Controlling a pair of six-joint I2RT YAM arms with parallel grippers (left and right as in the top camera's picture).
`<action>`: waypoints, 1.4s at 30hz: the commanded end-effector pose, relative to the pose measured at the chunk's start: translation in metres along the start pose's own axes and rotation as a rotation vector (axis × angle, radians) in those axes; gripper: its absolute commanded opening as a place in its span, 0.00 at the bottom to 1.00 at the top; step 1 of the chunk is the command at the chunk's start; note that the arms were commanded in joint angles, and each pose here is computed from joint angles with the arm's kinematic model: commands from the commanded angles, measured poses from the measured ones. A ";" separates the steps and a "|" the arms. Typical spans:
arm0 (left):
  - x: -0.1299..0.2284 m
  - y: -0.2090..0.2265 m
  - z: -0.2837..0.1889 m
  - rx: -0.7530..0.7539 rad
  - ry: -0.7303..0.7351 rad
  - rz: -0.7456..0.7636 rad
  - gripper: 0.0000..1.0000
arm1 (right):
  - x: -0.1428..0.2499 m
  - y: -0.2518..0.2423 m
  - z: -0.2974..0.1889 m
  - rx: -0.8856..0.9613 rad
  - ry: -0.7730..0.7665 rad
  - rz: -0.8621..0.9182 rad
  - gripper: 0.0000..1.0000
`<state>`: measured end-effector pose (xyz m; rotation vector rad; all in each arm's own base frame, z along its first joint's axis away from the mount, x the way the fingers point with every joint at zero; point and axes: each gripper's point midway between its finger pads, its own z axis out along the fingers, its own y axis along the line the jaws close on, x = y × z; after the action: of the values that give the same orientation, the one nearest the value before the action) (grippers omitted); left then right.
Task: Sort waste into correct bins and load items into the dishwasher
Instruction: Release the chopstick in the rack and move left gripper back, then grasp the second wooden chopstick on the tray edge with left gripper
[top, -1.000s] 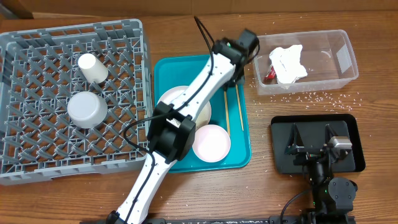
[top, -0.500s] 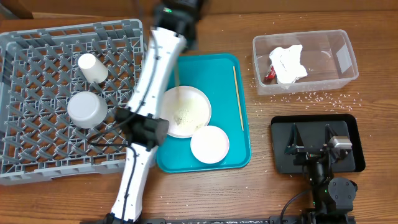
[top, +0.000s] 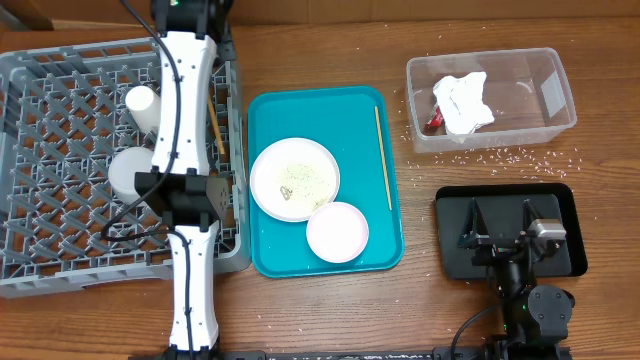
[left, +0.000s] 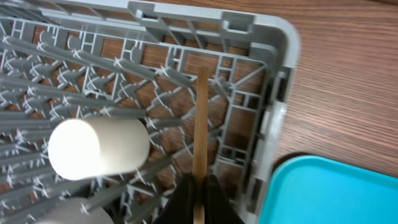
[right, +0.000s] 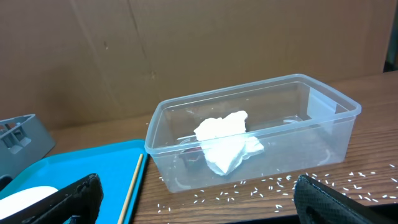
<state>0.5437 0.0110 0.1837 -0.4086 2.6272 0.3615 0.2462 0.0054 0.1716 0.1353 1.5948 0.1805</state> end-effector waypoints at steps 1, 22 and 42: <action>0.005 0.000 0.015 0.028 0.039 0.088 0.05 | 0.002 -0.003 0.000 0.011 -0.005 -0.007 1.00; 0.029 -0.046 -0.012 0.256 0.118 0.138 0.51 | 0.002 -0.003 0.000 0.011 -0.005 -0.007 1.00; 0.145 -0.263 -0.097 0.569 0.205 0.228 0.42 | 0.002 -0.003 0.000 0.011 -0.005 -0.007 1.00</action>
<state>0.4805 -0.2794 0.1633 0.1480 2.8005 -0.4556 0.2462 0.0054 0.1716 0.1350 1.5948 0.1802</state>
